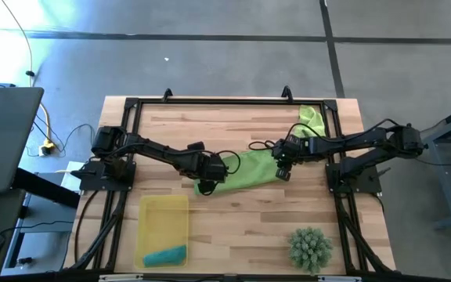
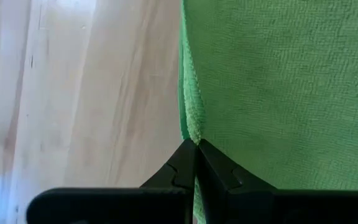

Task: Roll microfiber towels into tight, uniform cylinder then place into a basket
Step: Roll the green microfiber towel

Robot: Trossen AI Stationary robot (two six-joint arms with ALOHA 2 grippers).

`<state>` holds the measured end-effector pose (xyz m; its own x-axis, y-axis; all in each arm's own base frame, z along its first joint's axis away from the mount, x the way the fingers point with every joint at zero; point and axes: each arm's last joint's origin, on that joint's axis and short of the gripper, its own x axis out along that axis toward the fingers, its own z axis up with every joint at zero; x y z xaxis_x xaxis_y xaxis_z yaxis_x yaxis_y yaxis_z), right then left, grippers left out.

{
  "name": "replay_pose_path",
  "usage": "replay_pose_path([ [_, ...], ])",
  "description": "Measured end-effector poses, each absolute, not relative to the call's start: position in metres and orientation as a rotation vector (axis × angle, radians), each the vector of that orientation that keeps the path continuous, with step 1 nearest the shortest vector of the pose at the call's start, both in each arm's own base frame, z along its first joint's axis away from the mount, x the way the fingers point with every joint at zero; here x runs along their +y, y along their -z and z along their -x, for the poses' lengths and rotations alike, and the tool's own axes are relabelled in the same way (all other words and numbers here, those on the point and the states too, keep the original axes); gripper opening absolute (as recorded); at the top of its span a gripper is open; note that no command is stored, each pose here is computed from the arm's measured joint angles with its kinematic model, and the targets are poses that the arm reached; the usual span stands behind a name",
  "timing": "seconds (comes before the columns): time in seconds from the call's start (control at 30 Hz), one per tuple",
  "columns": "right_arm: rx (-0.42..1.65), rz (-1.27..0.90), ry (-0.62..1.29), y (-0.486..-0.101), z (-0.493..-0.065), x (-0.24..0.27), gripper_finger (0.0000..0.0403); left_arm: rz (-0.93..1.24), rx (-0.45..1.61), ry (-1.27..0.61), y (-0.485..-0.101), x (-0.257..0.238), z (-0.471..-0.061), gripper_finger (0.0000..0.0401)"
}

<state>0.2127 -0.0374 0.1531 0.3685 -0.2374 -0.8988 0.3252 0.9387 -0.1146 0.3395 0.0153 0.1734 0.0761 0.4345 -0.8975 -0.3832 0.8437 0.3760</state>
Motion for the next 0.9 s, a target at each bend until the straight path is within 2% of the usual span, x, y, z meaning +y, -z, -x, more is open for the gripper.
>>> replay_pose_path([
  [0.23,1.136,-0.09,0.364,-0.153,-0.213,-0.037,0.0128,-0.052,1.351,-0.641,-0.174,0.016,-0.34,0.001],
  [0.6,1.134,-0.152,0.362,-0.153,-0.213,-0.036,0.0128,-0.078,1.389,-0.7,-0.174,0.016,-0.333,0.0115],
  [0.77,1.149,-0.28,0.357,-0.152,-0.211,-0.034,0.0128,0.122,1.399,-0.541,-0.172,0.01,-0.339,0.0127],
  [0.9,1.18,-0.363,0.38,-0.15,-0.207,-0.033,0.0128,0.229,1.309,-0.4,-0.166,0.002,-0.35,0.0121],
])
